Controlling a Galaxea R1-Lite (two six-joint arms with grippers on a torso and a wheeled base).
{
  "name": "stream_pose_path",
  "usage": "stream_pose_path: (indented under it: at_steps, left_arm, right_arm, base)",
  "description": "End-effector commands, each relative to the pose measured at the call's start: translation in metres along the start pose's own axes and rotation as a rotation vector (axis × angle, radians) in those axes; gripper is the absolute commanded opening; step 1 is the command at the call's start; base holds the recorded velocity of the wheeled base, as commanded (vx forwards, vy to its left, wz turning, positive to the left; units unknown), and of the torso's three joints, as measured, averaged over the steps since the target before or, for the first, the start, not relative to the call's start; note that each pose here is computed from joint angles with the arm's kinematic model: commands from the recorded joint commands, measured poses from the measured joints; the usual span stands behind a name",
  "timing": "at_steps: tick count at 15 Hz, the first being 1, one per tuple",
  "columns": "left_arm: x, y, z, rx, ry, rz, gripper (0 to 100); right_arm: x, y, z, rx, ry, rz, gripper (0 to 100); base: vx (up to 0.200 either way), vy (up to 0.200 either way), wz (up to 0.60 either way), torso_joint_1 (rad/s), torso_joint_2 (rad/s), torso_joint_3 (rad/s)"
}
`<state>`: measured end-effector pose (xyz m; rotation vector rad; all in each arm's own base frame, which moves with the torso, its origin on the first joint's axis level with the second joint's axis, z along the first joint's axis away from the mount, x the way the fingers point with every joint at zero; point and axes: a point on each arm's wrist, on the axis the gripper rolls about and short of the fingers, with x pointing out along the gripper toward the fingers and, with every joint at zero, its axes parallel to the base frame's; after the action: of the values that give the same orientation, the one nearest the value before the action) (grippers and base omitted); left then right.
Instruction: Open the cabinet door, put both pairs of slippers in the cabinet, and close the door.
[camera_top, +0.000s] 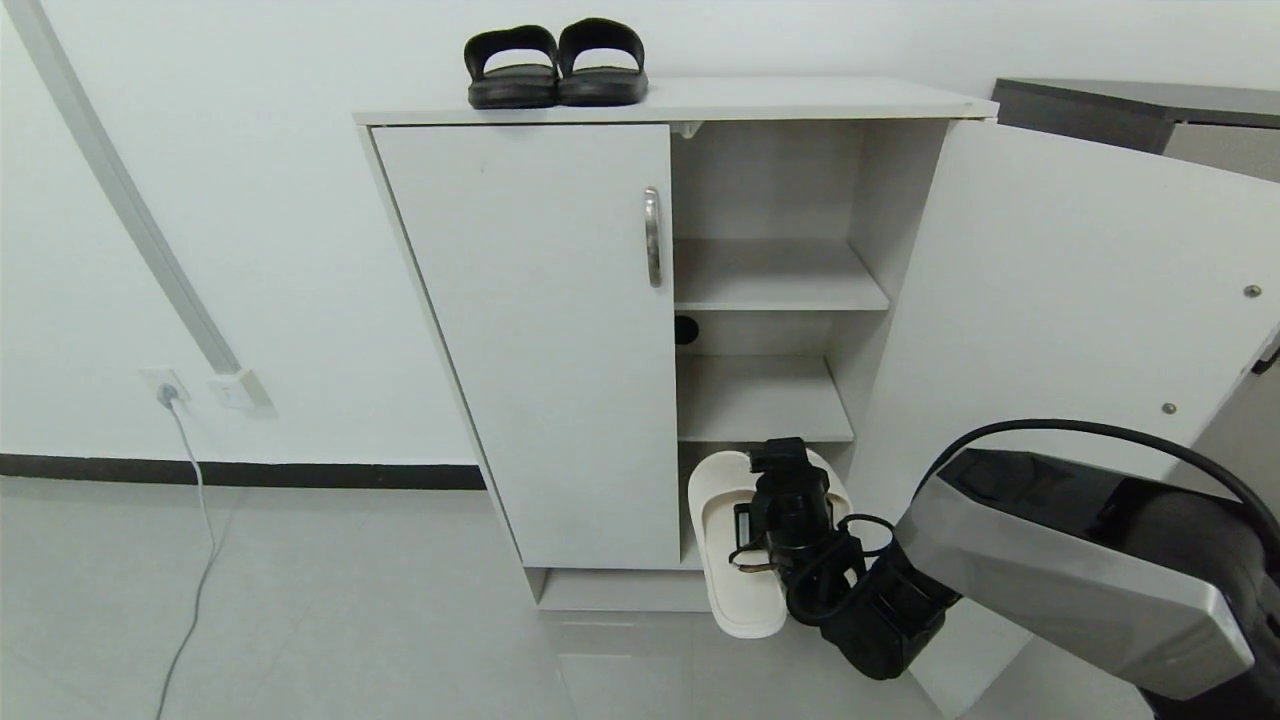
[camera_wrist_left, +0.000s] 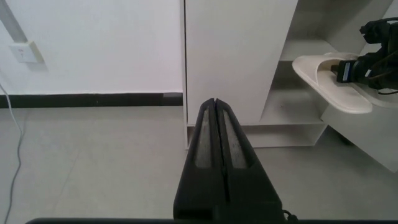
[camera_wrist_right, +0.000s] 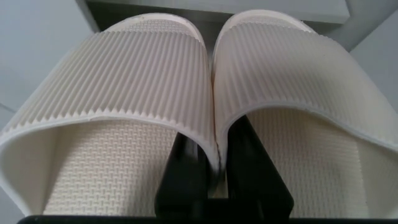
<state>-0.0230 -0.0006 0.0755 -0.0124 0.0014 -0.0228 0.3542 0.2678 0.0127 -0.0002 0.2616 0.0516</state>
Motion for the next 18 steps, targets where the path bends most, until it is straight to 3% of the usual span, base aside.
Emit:
stream_pose_path:
  at_steps: [1, 3, 7, 16, 18]
  left_arm:
    - [0.000, 0.000, 0.000, -0.002, 0.002, 0.001, 0]
    - [0.000, 0.000, 0.000, 0.000, 0.002, 0.001, 0]
    - [0.000, 0.000, 0.000, -0.002, 0.002, 0.001, 0]
    - [0.000, 0.000, 0.000, -0.002, 0.002, 0.000, 0]
    - [0.000, 0.000, 0.000, 0.000, 0.002, 0.000, 0]
  right_arm:
    - [0.009, -0.006, -0.001, 0.008, -0.007, -0.032, 0]
    - [0.017, -0.012, -0.005, 0.023, -0.031, -0.049, 0]
    - [0.027, -0.020, -0.004, -0.004, -0.219, -0.054, 0]
    - [0.003, -0.013, 0.034, 0.046, -0.307, -0.016, 0]
    - [0.003, -0.013, 0.033, 0.041, -0.300, -0.019, 0]
  base:
    - [0.000, 0.000, 0.00, 0.002, 0.00, -0.188]
    - [0.000, 0.000, 0.00, 0.007, 0.00, -0.198]
    - [0.000, 0.000, 0.00, 0.001, 0.00, -0.199]
    - [0.000, 0.000, 0.00, 0.002, 0.00, -0.028]
    - [0.200, 0.000, 0.00, 0.002, 0.00, 0.005]
